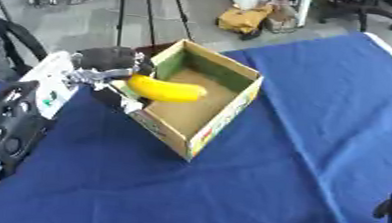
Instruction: Pick up objects on the table and place them in the box.
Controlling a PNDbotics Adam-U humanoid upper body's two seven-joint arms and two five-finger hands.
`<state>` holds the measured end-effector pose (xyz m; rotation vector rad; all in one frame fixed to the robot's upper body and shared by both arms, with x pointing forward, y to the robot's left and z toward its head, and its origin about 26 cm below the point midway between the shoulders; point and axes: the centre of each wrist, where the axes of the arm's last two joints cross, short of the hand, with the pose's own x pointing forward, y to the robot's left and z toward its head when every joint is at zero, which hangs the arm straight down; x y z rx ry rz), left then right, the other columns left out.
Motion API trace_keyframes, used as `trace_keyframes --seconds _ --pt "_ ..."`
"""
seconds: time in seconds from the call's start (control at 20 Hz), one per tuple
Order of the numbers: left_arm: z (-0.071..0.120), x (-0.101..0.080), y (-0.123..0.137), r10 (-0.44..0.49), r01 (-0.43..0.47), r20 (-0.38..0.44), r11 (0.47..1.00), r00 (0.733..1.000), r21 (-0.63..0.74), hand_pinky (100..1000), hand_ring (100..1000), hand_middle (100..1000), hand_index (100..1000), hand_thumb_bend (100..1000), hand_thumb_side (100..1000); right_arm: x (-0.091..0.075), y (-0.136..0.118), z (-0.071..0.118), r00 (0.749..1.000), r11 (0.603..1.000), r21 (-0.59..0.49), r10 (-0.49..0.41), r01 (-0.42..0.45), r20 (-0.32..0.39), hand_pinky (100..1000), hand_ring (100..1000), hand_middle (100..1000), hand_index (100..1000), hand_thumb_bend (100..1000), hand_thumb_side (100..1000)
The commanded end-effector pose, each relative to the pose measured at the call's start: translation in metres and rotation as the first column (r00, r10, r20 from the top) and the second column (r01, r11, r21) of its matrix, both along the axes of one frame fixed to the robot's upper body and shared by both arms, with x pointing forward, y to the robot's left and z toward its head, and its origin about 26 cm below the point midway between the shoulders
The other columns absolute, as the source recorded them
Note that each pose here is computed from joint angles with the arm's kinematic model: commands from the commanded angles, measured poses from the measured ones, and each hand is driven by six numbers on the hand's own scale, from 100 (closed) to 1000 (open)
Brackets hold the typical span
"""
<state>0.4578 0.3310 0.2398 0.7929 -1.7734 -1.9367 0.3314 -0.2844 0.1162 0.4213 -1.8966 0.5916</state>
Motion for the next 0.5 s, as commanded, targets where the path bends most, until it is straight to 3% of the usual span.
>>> trace_keyframes --seconds 0.05,0.5 --pt "0.021 -0.003 0.017 0.023 -0.025 0.040 0.999 0.999 0.042 571 505 478 702 161 286 0.001 0.000 0.014 0.999 1.000 -0.022 0.008 -0.007 0.037 509 369 320 494 100 814" --pt "0.020 -0.003 0.034 0.081 -0.083 0.058 0.996 0.995 0.038 579 515 484 705 188 292 0.003 0.003 0.020 0.998 1.000 -0.025 0.009 -0.008 0.058 508 369 320 494 100 819"
